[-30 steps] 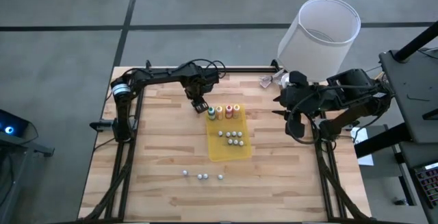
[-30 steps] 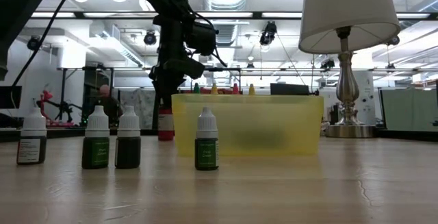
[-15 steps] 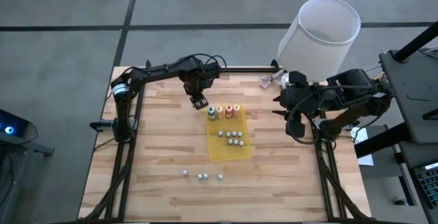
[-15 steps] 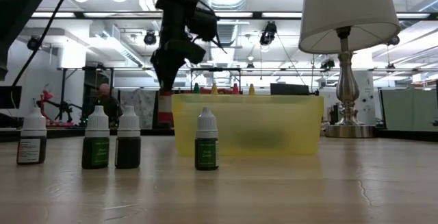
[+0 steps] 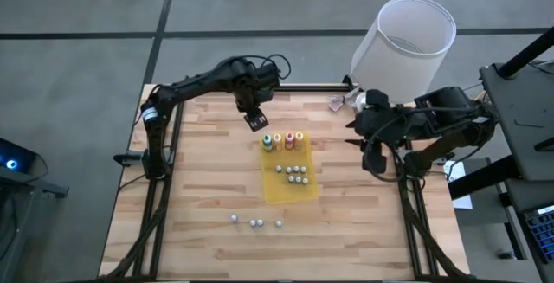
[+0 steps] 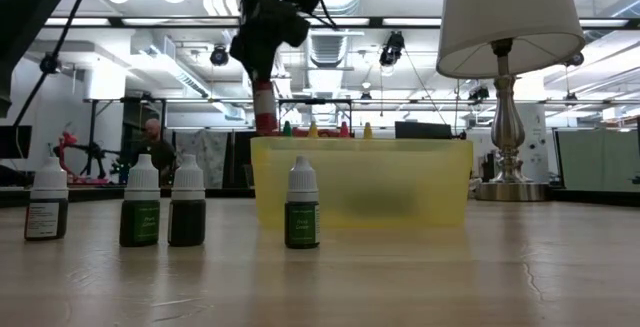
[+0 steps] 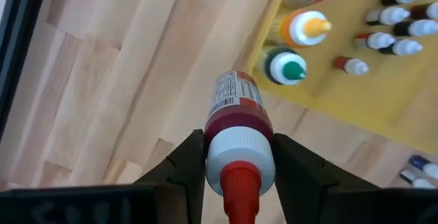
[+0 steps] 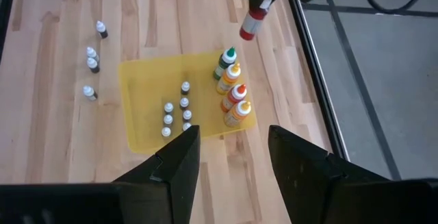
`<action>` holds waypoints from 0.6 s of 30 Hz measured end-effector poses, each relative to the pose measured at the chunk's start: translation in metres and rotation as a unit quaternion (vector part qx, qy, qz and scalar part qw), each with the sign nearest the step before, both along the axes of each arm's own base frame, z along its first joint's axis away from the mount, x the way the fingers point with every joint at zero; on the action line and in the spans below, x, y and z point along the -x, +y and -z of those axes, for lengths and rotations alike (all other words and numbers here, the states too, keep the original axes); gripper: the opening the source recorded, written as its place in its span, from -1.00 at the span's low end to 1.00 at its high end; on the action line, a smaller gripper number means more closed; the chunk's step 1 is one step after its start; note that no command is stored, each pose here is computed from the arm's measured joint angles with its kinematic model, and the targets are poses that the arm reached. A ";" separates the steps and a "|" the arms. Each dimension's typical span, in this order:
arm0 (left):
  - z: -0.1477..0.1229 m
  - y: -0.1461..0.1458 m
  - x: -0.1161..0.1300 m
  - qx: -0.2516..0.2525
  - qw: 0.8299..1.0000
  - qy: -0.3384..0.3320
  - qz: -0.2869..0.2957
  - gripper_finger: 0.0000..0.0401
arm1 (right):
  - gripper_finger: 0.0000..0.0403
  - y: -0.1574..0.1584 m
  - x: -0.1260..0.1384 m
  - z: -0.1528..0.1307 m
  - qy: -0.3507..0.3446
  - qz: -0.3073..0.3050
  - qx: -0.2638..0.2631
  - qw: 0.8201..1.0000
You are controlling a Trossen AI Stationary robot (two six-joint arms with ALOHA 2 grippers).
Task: Pick & Place food coloring
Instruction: Put the large red food coloring bottle into the bin
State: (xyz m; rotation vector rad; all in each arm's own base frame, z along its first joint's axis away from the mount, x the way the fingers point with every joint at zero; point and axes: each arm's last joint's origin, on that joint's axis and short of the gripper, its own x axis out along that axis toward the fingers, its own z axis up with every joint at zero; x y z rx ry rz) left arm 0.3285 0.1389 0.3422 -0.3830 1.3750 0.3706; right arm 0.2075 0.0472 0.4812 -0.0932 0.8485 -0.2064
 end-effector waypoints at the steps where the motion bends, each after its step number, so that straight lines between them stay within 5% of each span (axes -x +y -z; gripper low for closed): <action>1: -0.003 -0.002 0.000 0.000 1.000 -0.002 -0.002 -0.43 | -0.17 0.000 0.001 0.000 -0.001 0.000 0.000 1.000; 18: -0.013 -0.074 -0.018 0.025 0.997 -0.012 0.066 -0.43 | -0.17 -0.002 0.006 -0.003 -0.004 -0.010 0.006 1.000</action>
